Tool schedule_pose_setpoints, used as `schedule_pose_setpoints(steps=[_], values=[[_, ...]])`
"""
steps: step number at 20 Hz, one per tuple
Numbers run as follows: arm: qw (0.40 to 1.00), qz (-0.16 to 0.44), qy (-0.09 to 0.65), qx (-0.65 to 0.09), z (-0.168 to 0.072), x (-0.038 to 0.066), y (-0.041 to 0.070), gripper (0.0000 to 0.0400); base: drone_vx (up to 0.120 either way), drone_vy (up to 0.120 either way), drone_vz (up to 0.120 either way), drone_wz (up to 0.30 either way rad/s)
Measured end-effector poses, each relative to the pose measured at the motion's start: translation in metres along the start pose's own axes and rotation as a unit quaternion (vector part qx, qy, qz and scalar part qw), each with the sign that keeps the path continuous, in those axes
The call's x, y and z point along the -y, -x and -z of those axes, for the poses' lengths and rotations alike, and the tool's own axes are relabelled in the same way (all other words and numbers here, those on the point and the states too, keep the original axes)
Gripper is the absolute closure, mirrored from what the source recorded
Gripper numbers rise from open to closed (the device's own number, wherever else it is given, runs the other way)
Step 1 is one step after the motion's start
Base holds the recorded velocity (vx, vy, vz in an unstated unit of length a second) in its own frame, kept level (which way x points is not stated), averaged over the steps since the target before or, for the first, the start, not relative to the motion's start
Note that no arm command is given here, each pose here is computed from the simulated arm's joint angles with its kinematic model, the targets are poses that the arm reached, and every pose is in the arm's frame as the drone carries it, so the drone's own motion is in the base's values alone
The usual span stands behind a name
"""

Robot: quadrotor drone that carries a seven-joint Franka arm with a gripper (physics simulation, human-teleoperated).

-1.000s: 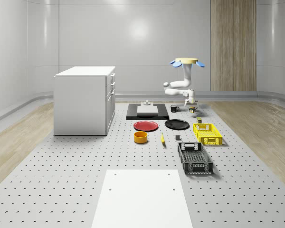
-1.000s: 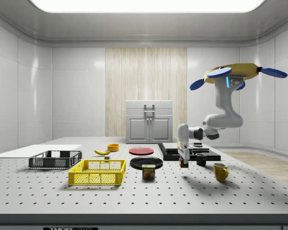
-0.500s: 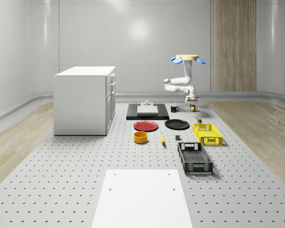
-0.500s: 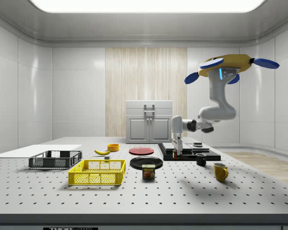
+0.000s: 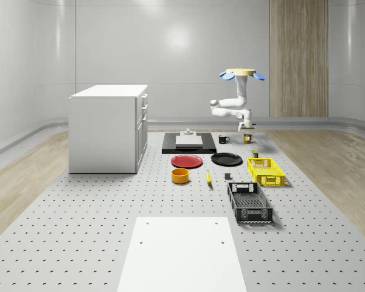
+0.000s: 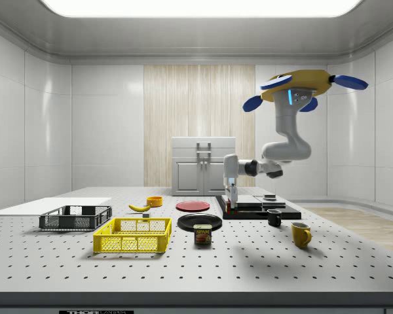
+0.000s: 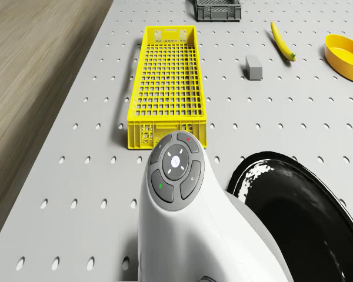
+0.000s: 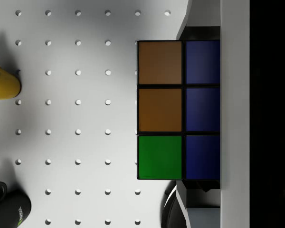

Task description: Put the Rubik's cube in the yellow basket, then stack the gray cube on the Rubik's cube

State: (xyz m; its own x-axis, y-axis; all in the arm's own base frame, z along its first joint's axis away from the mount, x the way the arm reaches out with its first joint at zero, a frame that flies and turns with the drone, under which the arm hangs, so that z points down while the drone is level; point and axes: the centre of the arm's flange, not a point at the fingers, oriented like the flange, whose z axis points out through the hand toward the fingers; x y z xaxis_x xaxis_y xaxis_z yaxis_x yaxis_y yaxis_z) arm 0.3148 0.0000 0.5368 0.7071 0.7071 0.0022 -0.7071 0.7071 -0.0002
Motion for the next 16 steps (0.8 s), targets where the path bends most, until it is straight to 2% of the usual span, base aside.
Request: schedule_pose_setpoints(steps=[16], values=[[1.0,0.0,0.0,0.0,0.0,0.0,0.0,0.0075,0.12,0.0,0.0,0.0]])
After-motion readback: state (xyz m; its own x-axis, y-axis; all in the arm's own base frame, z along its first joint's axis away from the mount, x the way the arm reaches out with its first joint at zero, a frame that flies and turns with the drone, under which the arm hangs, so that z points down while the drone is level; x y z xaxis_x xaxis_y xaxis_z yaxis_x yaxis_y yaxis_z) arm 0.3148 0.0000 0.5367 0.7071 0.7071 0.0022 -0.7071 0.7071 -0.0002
